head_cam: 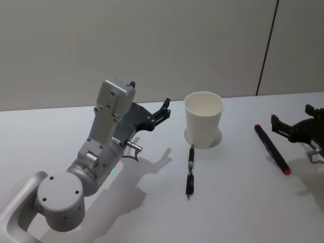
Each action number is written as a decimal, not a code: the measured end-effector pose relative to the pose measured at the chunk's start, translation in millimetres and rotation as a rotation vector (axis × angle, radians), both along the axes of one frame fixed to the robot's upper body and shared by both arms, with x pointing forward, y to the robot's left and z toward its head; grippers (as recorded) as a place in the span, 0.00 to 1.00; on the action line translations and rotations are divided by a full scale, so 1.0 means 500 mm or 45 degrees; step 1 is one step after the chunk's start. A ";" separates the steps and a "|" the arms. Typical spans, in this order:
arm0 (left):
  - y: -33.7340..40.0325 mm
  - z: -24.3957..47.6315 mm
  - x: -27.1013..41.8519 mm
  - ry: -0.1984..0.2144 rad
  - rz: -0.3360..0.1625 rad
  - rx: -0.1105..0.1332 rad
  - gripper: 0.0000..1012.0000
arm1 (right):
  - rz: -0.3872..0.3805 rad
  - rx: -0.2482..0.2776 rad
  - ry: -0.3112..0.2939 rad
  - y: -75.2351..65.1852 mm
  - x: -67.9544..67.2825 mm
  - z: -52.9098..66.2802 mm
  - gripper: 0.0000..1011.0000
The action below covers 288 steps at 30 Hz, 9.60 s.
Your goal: Place the pen into the pen holder.
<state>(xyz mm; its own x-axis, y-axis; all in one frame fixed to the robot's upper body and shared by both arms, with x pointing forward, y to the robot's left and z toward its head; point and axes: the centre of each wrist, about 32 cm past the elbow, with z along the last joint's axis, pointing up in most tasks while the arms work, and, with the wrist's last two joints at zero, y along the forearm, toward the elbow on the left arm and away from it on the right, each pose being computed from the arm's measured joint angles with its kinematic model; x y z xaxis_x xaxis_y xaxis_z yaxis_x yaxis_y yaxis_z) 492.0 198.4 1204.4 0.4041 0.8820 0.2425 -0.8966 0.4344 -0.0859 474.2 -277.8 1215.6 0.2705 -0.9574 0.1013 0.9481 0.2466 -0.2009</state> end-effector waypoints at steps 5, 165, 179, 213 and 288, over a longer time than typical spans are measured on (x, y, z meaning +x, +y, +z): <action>0.000 0.000 0.000 0.000 0.000 0.000 0.99 | 0.004 -0.023 0.059 0.004 0.022 0.013 0.99; 0.000 0.000 0.000 0.000 0.000 0.000 0.99 | -0.029 0.039 0.650 0.067 0.144 0.022 0.30; 0.000 0.000 0.000 0.000 0.000 0.000 0.99 | -0.028 0.040 0.650 0.067 0.145 0.022 0.17; 0.000 0.000 0.000 0.000 0.000 0.000 0.99 | 0.028 0.037 0.440 0.091 0.162 0.039 0.17; 0.000 0.000 0.000 0.000 0.000 0.000 0.99 | 0.221 0.234 -0.565 0.262 0.193 0.027 0.17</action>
